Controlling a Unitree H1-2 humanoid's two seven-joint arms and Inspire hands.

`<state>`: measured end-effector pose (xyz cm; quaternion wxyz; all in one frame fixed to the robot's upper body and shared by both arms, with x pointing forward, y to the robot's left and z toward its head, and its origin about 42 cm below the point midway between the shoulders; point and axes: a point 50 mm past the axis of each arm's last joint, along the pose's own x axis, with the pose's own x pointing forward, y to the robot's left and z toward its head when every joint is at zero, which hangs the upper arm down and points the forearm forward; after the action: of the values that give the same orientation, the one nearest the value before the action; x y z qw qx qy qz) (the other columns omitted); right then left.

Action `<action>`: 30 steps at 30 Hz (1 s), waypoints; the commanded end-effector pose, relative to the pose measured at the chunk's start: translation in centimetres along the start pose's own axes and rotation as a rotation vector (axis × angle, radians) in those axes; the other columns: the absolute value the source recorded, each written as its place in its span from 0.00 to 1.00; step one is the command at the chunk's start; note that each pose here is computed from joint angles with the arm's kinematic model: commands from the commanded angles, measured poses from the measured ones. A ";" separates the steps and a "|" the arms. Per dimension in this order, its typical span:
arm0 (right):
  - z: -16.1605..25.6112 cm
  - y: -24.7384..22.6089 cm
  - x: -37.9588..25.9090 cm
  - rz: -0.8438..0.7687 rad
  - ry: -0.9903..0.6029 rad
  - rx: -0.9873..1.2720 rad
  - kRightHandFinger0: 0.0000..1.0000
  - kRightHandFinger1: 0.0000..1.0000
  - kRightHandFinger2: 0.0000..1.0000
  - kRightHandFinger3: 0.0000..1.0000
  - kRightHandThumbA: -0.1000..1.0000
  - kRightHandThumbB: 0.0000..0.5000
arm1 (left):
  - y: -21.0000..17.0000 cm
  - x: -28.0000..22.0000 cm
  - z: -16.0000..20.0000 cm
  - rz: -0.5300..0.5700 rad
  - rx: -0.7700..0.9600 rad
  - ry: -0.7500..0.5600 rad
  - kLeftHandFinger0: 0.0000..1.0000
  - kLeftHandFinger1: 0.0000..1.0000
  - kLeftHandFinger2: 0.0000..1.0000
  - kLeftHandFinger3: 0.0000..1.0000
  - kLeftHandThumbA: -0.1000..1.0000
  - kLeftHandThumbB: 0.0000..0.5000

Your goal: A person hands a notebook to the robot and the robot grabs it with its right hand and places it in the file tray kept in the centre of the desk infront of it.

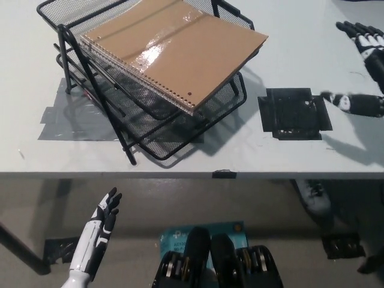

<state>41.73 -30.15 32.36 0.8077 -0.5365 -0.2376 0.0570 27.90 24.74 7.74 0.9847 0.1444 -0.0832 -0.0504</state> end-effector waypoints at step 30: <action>10.3 18.4 -19.1 0.178 0.170 1.026 1.00 1.00 1.00 1.00 0.99 0.56 | 0.2 -0.6 1.6 0.008 -0.004 -0.097 1.00 1.00 1.00 1.00 1.00 0.85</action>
<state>22.73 -20.61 12.07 0.9802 -0.0962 -0.0297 0.1705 27.08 24.55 7.88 0.9839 0.1428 -0.0925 -0.0541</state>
